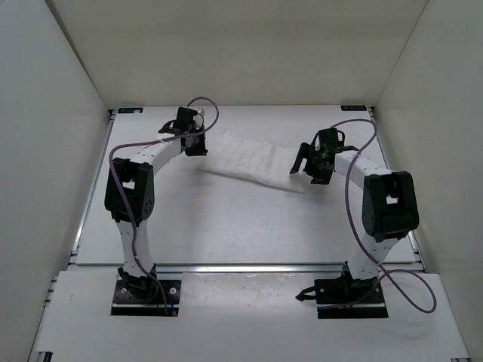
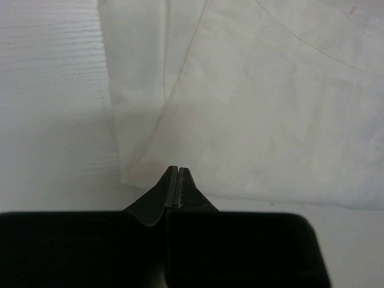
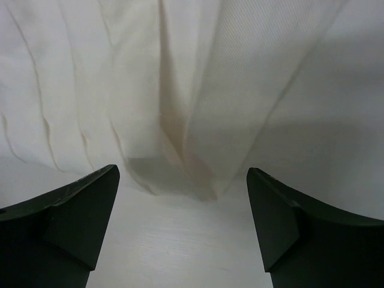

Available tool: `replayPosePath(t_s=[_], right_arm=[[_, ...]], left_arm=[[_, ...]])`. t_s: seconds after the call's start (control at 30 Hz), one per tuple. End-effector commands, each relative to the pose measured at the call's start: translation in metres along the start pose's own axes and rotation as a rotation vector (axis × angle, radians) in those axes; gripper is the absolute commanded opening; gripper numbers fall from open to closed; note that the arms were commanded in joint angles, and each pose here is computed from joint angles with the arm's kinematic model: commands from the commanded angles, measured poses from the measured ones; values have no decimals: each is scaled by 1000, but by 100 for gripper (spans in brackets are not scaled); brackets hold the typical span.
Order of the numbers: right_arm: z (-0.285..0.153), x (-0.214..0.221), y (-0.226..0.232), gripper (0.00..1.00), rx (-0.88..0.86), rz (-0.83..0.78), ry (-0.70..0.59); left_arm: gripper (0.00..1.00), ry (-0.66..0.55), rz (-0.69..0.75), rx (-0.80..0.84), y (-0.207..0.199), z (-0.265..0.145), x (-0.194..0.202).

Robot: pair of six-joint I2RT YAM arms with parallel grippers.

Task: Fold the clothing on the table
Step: Fold the skirt

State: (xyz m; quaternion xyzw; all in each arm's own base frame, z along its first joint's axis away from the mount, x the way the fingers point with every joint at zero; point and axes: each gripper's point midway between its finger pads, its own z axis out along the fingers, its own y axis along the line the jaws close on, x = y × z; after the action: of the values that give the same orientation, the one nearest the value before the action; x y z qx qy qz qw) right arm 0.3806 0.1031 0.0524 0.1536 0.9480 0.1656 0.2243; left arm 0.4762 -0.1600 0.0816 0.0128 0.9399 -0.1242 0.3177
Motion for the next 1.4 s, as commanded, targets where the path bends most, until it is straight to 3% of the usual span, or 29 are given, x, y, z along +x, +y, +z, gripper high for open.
replayPosePath(t_s=[0.0,0.23,0.47,0.57,0.63,0.7,1.0,1.2,1.37], right_arm=[[6,-33,16,85,-6,-4,-71],[21,-35,14,77,61,-2,-36],[30,-31,13,58,123,-41,10],[33,-31,15,42,128,-51,21],[35,-31,13,15,122,-40,33],[37,-35,12,2,117,-36,32],[20,-53,19,1,92,-81,-17],[2,-71,26,0,61,-126,-52],[-15,-85,47,0,14,-178,-84]], left_arm=[[0,-72,-21,-9,14,-6,-27],[0,-39,22,16,12,7,-22],[0,18,11,-8,11,25,-9],[0,33,11,-43,15,24,-4],[0,68,8,-58,20,25,6],[0,80,-13,-76,25,26,10],[0,154,32,-74,-8,25,45],[0,265,41,-71,-31,23,92],[0,291,34,-110,-33,13,121]])
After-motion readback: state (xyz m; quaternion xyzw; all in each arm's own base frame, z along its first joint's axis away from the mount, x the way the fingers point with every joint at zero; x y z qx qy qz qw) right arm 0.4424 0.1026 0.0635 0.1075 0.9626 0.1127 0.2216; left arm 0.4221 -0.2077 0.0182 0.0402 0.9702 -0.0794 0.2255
